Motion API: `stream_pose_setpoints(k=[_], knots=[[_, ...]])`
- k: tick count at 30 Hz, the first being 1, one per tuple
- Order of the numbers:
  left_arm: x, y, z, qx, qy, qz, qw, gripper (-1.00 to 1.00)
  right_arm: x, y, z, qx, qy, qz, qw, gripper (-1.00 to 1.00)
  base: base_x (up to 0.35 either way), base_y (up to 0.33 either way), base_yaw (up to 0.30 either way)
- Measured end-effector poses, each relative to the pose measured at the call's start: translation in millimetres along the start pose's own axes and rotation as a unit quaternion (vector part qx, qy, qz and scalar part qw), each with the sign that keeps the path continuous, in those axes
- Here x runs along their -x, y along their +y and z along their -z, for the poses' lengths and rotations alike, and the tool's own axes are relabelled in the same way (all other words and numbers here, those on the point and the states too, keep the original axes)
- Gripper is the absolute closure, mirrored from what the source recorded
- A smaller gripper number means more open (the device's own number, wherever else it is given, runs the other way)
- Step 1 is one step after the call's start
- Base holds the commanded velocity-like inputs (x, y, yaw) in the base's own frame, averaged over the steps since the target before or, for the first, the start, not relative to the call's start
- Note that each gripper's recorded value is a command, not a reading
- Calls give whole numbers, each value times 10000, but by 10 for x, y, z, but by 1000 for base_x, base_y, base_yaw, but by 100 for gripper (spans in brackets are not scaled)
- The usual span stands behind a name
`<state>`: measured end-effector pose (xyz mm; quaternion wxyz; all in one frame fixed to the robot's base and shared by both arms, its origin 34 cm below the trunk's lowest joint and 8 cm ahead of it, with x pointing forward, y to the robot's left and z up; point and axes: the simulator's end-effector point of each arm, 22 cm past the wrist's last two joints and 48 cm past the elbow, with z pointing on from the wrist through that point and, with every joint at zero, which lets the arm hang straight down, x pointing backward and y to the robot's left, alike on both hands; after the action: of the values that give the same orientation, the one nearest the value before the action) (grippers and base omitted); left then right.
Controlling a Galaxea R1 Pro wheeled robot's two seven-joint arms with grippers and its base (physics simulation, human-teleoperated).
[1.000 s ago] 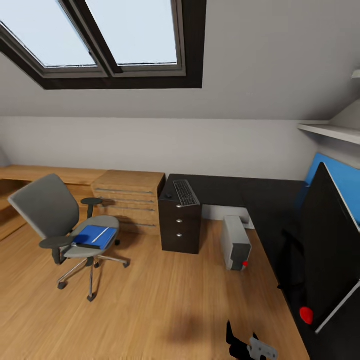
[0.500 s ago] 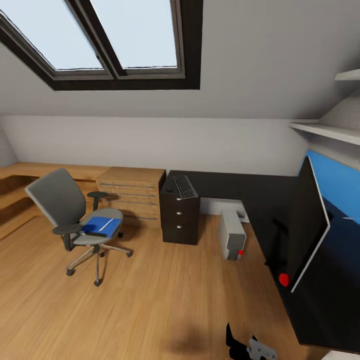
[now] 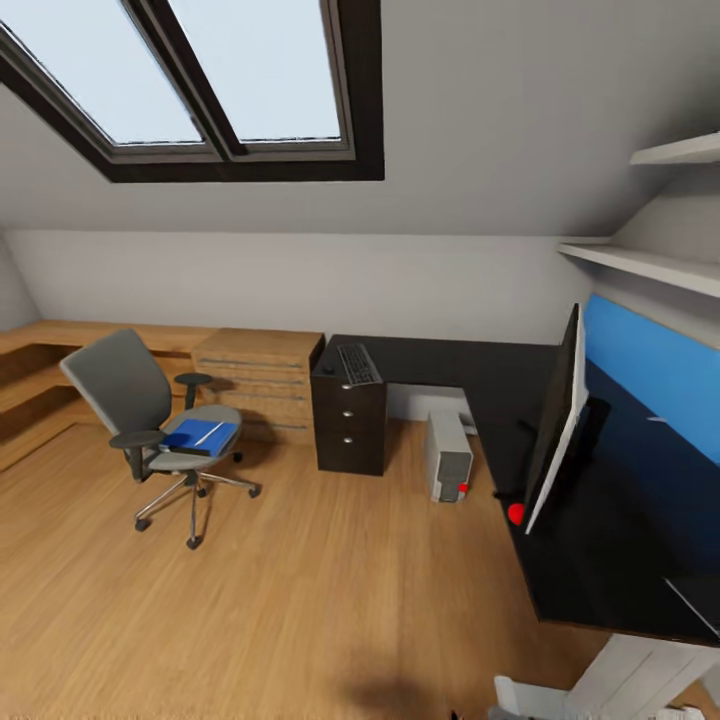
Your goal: In the bedroom, organize the workspace by keeping the computer under the desk, ensuring the monitor is on the desk, placing the keyboard on the desk next to the monitor, placing the mouse on the desk next to the keyboard, moving the folder from the swivel chair onto the desk next to the mouse, stacking the notebook on top of the folder with the pen on top of the notebook, and positioning the swivel chair next to the desk.
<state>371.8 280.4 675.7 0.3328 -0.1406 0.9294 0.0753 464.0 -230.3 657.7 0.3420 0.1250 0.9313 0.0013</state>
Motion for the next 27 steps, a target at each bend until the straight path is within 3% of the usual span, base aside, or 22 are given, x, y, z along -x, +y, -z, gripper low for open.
stream_pose_setpoints(k=[6, 9, 14, 19, 27], knots=[[9, -11, 3, -10, -19, 0, 10000, -100, -7, -102, -7, -111, 52, 114, 9999, -100, -104, -306, 0], [7, -10, 4, -11, -20, -5, 10000, -100, 67, -259, -22, -201, -50, 170, 9996, -100, -17, -340, 0], [-8, -14, 6, -12, -5, -10, 10000, -100, 155, -305, -24, -222, -227, 174, 9993, -100, -3, -345, -47], [-20, -25, 9, -22, 13, -22, 10000, -100, 180, -297, -22, -198, -275, 177, 9993, -100, 0, -270, -242], [-19, -22, 9, -20, 13, -21, 10000, -100, 191, -286, -21, -176, -289, 181, 9993, -100, 0, -50, -279]])
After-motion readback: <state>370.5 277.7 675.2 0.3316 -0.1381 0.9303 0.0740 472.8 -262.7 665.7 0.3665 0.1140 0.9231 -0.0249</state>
